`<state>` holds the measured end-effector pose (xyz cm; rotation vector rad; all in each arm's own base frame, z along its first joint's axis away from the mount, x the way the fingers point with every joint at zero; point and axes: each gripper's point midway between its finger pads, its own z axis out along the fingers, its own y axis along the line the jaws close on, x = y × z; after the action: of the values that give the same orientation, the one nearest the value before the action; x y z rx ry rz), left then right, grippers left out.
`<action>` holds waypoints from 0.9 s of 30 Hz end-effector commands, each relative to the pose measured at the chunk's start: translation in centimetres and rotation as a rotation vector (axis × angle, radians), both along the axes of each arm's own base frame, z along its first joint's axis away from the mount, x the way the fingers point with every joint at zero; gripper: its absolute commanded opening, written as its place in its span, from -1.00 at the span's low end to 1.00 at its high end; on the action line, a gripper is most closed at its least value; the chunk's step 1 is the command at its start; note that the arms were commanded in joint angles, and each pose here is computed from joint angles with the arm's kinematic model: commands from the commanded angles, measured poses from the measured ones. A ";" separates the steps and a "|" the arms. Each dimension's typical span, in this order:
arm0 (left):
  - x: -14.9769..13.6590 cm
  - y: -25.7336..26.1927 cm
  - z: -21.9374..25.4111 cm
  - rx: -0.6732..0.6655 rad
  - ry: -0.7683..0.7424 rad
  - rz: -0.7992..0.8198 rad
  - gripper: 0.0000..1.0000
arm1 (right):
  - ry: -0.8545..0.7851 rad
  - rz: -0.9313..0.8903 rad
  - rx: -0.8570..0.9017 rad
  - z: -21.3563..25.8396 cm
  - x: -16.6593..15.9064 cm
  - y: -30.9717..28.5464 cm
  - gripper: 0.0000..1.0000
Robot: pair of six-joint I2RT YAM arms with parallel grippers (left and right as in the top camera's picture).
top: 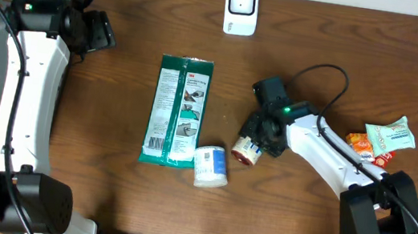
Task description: Scan the item barcode
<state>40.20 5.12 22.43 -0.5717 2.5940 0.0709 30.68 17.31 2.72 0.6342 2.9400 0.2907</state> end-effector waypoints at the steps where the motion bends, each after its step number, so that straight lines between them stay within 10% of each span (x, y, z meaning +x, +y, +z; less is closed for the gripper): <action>1: -0.2 0.5 0.7 0.018 -0.015 0.008 0.64 | -0.088 0.192 -0.034 1.2 2.0 -0.2 0.00; 15: -0.2 0.5 0.7 0.018 -0.015 0.008 0.64 | -0.341 0.522 -0.086 7.7 6.3 1.4 -0.35; 27: -0.2 0.5 0.7 0.018 -0.015 0.008 0.64 | -0.426 0.699 -0.253 5.7 6.2 1.8 -0.20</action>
<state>40.20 5.12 22.43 -0.5717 2.5940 0.0709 37.62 18.92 8.11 -0.3642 2.6368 0.1469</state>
